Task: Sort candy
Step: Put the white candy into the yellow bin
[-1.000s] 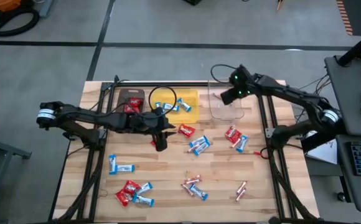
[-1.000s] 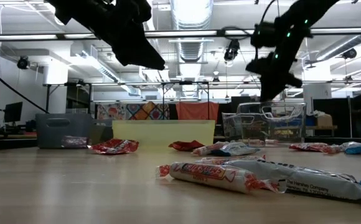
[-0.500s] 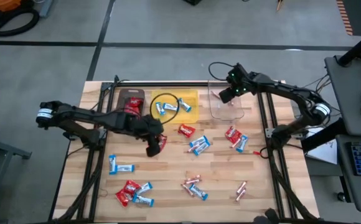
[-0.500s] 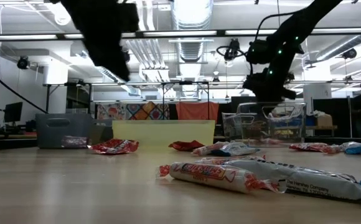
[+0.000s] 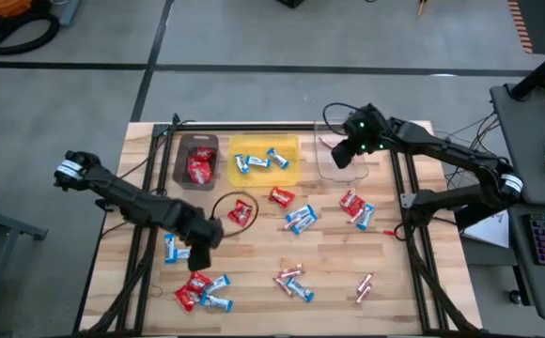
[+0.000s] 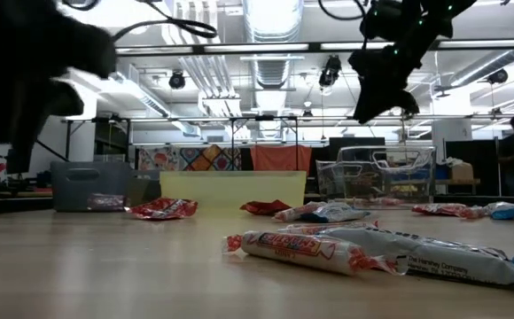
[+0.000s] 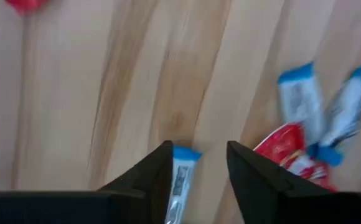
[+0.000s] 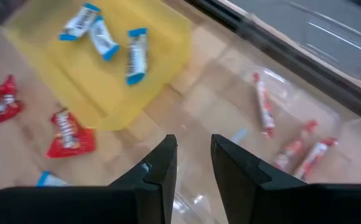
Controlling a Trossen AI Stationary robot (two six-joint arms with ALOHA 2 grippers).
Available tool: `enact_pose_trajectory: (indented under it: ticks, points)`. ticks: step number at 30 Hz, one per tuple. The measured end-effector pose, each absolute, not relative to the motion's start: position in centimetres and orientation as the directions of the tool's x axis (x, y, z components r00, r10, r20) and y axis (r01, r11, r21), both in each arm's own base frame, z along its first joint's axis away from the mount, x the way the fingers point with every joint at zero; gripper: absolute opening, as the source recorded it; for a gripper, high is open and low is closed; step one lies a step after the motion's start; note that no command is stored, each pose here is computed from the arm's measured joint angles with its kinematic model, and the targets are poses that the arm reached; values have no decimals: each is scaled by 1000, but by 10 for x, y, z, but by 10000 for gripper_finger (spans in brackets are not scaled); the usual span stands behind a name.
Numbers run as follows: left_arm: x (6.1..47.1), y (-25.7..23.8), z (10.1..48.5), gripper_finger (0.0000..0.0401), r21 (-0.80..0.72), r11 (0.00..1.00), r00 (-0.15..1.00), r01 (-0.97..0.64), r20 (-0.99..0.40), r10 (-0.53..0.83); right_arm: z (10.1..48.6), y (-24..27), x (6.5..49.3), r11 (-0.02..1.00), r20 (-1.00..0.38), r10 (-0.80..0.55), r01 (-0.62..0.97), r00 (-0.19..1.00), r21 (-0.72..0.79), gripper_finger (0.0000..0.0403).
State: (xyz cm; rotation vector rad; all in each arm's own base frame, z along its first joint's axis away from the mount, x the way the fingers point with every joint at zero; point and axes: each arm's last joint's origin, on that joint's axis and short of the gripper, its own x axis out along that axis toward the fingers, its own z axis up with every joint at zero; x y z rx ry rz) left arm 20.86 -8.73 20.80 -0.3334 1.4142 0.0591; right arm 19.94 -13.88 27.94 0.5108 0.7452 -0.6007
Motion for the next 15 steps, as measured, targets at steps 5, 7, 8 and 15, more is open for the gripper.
enact_pose_trajectory:
  ticks: [5,7,8,15]
  points:
    - [190,-102,189,196,-71,981,147,-180,-988,-44,283,-126,208,752,-725,-297,620,621,224,93]
    - [182,-106,181,212,-55,985,128,-165,-991,-34,283,-123,210,762,-726,-286,607,626,224,93]
    - [179,-107,178,217,-48,986,117,-160,-993,-30,283,-121,211,767,-726,-281,602,628,224,93]
    - [160,-111,158,216,-29,979,63,-200,-998,-17,283,-115,214,776,-726,-267,588,633,228,93]
